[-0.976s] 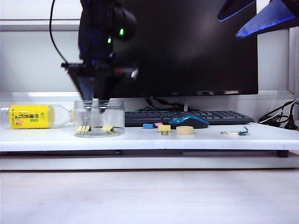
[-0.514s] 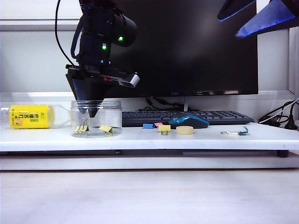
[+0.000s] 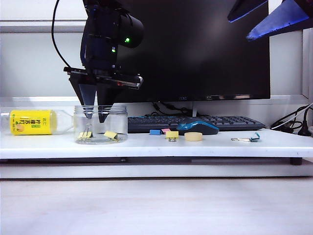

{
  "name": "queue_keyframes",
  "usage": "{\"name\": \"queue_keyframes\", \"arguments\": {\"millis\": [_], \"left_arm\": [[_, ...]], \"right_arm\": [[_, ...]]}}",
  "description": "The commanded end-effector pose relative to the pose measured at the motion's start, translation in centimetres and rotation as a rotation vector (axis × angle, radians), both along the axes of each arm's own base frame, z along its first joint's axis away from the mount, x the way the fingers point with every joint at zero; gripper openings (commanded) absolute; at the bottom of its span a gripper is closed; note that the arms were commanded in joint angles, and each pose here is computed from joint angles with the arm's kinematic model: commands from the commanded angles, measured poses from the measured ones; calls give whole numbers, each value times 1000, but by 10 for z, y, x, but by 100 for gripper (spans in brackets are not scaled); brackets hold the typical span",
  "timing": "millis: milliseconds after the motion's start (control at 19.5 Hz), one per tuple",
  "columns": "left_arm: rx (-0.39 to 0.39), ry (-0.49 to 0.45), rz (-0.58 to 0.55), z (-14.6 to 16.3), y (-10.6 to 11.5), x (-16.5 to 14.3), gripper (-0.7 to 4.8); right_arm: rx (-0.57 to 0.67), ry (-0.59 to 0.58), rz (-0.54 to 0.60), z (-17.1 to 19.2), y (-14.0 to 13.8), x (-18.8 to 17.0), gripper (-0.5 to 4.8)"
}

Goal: Take the clips out of the round transparent plastic box and place them on the table.

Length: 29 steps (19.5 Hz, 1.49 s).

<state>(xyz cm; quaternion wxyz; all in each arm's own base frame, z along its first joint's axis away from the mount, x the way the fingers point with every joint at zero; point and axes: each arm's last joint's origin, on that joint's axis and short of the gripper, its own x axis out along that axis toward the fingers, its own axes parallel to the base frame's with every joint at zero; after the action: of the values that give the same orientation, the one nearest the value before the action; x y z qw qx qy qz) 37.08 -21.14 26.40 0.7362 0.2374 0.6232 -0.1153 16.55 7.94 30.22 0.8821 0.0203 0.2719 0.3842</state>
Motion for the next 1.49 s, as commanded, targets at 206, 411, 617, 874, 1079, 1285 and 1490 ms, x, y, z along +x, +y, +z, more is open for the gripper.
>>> {"name": "queue_keyframes", "arguments": {"millis": [206,411,617,874,1079,1285,1490], "left_arm": [[-21,-7,52,1,-1,0,183],[-6,20,72,-6,-1,1,182],[13,44,79,-21,-1,0,182],[69,0,94,-24,1,2,182],[53,-21,94,-24,-1,4,165],[43,-27,71,-24,-2,6,55],[11,-32,45,-24,-4,7,21]], "right_arm": [[7,-24,9,3,0,0,284],[7,-25,10,3,0,0,284],[4,-28,11,3,0,0,284],[-1,-33,14,3,0,0,284],[-3,-35,15,3,0,0,284],[-5,-35,12,3,0,0,284],[-6,-37,13,3,0,1,284]]}}
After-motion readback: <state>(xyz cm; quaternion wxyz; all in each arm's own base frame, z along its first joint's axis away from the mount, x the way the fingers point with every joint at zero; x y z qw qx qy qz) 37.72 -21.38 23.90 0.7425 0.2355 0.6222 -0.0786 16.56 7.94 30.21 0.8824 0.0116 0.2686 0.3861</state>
